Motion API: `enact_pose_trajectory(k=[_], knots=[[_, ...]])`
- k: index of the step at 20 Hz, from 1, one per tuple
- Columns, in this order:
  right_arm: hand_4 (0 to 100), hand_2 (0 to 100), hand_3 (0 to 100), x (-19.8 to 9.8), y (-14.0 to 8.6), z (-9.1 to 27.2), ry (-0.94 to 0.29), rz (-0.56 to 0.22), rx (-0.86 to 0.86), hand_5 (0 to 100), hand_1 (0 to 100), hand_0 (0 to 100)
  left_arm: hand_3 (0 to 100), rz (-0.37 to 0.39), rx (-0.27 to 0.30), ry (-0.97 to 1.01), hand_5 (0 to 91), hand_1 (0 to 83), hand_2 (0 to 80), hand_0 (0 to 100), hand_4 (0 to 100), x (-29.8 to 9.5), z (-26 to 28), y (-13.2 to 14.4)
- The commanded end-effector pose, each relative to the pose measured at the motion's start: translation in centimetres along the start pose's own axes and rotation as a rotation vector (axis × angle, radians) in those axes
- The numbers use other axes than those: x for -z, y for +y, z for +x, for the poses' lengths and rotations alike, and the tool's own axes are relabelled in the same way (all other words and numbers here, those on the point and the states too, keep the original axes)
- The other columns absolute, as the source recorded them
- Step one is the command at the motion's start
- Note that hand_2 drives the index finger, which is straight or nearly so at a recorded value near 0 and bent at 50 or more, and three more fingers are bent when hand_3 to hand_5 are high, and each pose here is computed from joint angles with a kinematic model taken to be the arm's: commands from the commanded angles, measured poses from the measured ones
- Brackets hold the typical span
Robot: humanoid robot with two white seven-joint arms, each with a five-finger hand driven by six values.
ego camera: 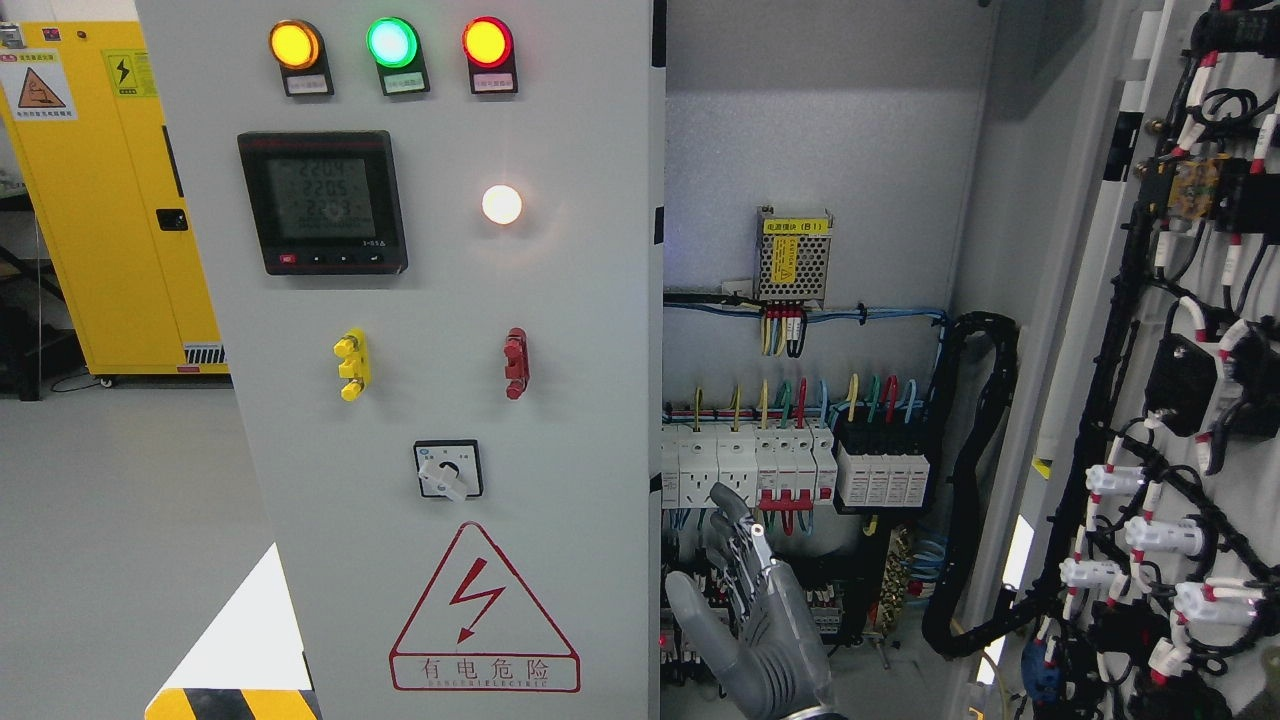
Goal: Open door with both hands
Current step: 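Raise the right hand to the inner edge of the indicator-light door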
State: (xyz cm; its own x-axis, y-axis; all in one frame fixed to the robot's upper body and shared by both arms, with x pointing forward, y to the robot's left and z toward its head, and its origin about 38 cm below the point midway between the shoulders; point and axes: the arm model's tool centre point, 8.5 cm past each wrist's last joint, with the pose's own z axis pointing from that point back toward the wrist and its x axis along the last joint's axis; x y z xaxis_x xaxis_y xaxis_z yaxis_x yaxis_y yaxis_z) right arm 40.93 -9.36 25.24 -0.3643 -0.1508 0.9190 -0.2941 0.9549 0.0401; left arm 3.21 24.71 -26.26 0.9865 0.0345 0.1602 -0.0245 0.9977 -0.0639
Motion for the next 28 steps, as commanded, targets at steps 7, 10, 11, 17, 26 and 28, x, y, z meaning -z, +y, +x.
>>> enact_pose_trajectory(k=[7, 10, 11, 17, 26, 28], knots=[[0, 4, 0, 4.5, -0.8, 0.0, 0.037, -0.005, -0.025, 0, 50, 0, 0, -0.007, -0.004, 0.013, 0.0, 55.6, 0.0, 12, 0, 0.0, -0.7, -0.5], [0, 4, 0, 5.5, -1.0, 0.0, 0.054, -0.003, -0.033, 0, 50, 0, 0, -0.010, -0.004, 0.015, 0.0, 55.6, 0.0, 12, 0, 0.0, -0.8, -0.7], [0, 4, 0, 5.7, -1.1, -0.1, 0.066, -0.004, -0.033, 0, 50, 0, 0, -0.011, -0.005, 0.018, 0.0, 55.6, 0.0, 12, 0, 0.0, -0.9, -0.8], [0, 4, 0, 6.1, -1.0, 0.4, 0.059, 0.004, -0.026, 0, 50, 0, 0, -0.008, -0.011, 0.017, 0.0, 55.6, 0.0, 12, 0, 0.0, -0.9, -0.7], [0, 4, 0, 7.0, -0.6, 1.3, 0.044, 0.081, 0.039, 0, 50, 0, 0, -0.017, -0.006, 0.017, 0.0, 55.6, 0.0, 12, 0, 0.0, -0.9, -1.2], [0, 4, 0, 7.0, -0.5, 1.1, 0.051, 0.099, 0.041, 0, 50, 0, 0, -0.017, -0.006, 0.017, 0.0, 55.6, 0.0, 12, 0, 0.0, -0.9, -1.2]])
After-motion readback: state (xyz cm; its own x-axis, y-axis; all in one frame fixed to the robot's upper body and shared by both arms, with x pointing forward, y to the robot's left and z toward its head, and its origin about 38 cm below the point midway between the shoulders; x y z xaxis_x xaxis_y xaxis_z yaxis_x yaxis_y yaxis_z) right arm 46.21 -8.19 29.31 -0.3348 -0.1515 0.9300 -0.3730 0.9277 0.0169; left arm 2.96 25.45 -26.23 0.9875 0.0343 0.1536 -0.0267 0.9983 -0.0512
